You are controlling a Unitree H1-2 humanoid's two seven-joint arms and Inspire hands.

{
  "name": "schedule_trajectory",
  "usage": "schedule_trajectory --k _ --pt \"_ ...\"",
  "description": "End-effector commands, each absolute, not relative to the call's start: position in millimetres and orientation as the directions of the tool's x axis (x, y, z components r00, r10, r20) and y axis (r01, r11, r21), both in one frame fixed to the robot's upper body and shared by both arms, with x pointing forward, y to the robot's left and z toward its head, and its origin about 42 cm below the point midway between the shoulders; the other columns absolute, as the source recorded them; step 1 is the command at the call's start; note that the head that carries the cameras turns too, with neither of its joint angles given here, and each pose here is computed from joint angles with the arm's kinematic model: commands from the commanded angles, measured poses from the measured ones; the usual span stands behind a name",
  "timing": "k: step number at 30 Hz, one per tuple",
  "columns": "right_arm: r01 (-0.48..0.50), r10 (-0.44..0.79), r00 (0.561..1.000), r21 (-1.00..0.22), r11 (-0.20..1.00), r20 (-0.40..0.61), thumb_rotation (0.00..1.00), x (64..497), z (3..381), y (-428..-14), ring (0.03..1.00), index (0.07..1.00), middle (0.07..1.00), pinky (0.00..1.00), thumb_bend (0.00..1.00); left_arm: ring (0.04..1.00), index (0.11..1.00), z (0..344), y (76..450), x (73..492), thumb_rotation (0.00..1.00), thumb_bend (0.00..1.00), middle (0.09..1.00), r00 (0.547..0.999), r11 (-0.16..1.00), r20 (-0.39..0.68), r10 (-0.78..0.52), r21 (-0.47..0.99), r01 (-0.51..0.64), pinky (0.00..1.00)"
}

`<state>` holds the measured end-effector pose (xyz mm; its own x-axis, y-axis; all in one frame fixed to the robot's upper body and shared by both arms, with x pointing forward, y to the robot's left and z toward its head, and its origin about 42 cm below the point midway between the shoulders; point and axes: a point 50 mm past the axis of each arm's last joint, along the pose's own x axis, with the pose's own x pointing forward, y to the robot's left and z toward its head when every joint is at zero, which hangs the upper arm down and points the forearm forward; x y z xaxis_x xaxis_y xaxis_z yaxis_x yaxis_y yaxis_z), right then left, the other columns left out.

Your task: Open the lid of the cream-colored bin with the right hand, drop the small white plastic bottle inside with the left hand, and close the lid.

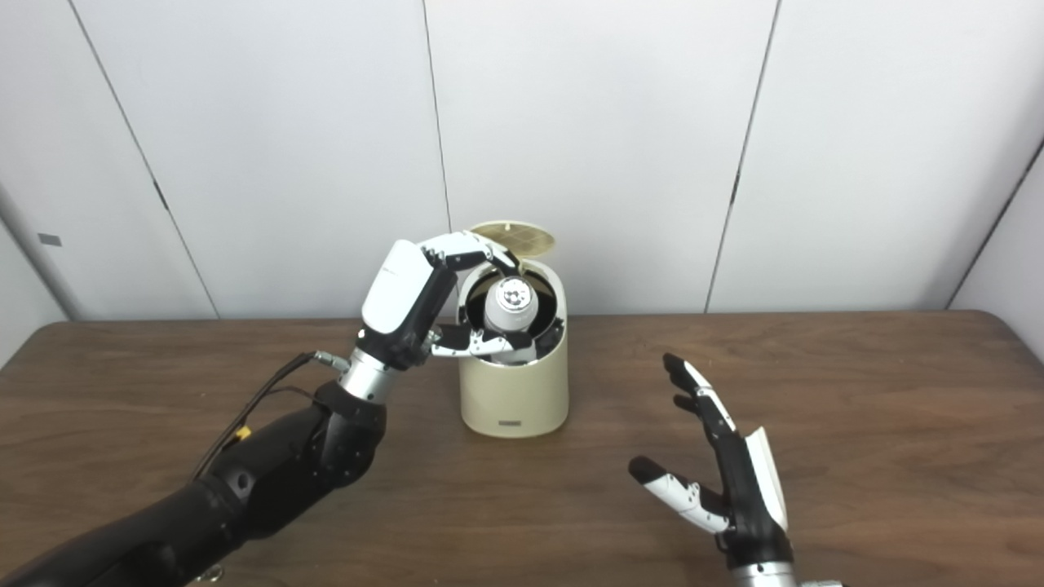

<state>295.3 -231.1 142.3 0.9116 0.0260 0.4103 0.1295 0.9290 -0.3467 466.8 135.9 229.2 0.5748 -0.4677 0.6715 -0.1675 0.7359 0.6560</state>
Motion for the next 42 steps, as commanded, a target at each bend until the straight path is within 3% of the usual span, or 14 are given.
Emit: schedule_trajectory --k 1,5,6,7,10,22,32,38,42 --pt "0.121 0.020 0.919 -0.329 0.937 0.394 0.76 286 132 -226 0.884 0.876 0.888 0.81 0.85 0.657 0.494 254 135 473 0.06 0.52 0.628 0.530 0.758 0.712 -0.461 0.627 -0.182 0.63" --pt "0.123 0.020 0.918 -0.333 0.935 0.395 0.76 286 132 -226 0.884 0.879 0.889 0.81 0.85 0.661 0.495 254 136 473 0.06 0.52 0.637 0.534 0.755 0.707 -0.464 0.631 -0.179 0.63" --pt "0.122 0.020 0.919 -0.333 0.935 0.394 0.76 286 132 -226 0.885 0.881 0.889 0.81 0.85 0.661 0.552 254 136 472 0.06 0.72 0.638 0.533 0.755 0.707 -0.464 0.631 -0.178 0.63" --pt "0.122 0.020 0.920 -0.333 0.935 0.392 0.77 286 132 -226 0.886 0.883 0.891 0.81 0.86 0.662 0.590 255 136 472 0.06 0.85 0.639 0.533 0.756 0.707 -0.465 0.631 -0.178 0.63" --pt "0.119 0.021 0.919 -0.329 0.937 0.393 0.76 286 132 -226 0.889 0.882 0.893 0.82 0.85 0.667 0.630 255 136 472 0.07 0.93 0.652 0.532 0.755 0.706 -0.467 0.631 -0.175 0.63" --pt "0.120 0.020 0.919 -0.330 0.936 0.393 0.76 286 133 -226 0.887 0.881 0.894 0.82 0.85 0.699 0.704 253 137 473 0.10 0.95 0.711 0.540 0.750 0.698 -0.470 0.639 -0.173 0.65" --pt "0.120 0.021 0.918 -0.328 0.937 0.395 0.76 285 133 -226 0.886 0.879 0.893 0.82 0.85 0.702 0.708 253 138 471 0.11 0.96 0.715 0.546 0.755 0.696 -0.466 0.634 -0.164 0.65" --pt "0.122 0.023 0.918 -0.336 0.934 0.397 0.77 286 133 -226 0.879 0.876 0.886 0.80 0.85 0.602 0.640 252 141 462 0.10 0.86 0.641 0.533 0.802 0.745 -0.402 0.567 -0.187 0.48" --pt "0.127 0.012 0.919 -0.325 0.937 0.394 0.76 288 133 -227 0.887 0.873 0.889 0.82 0.86 0.577 0.616 251 144 451 0.21 0.80 0.618 0.544 0.844 0.757 -0.361 0.513 -0.155 0.46"
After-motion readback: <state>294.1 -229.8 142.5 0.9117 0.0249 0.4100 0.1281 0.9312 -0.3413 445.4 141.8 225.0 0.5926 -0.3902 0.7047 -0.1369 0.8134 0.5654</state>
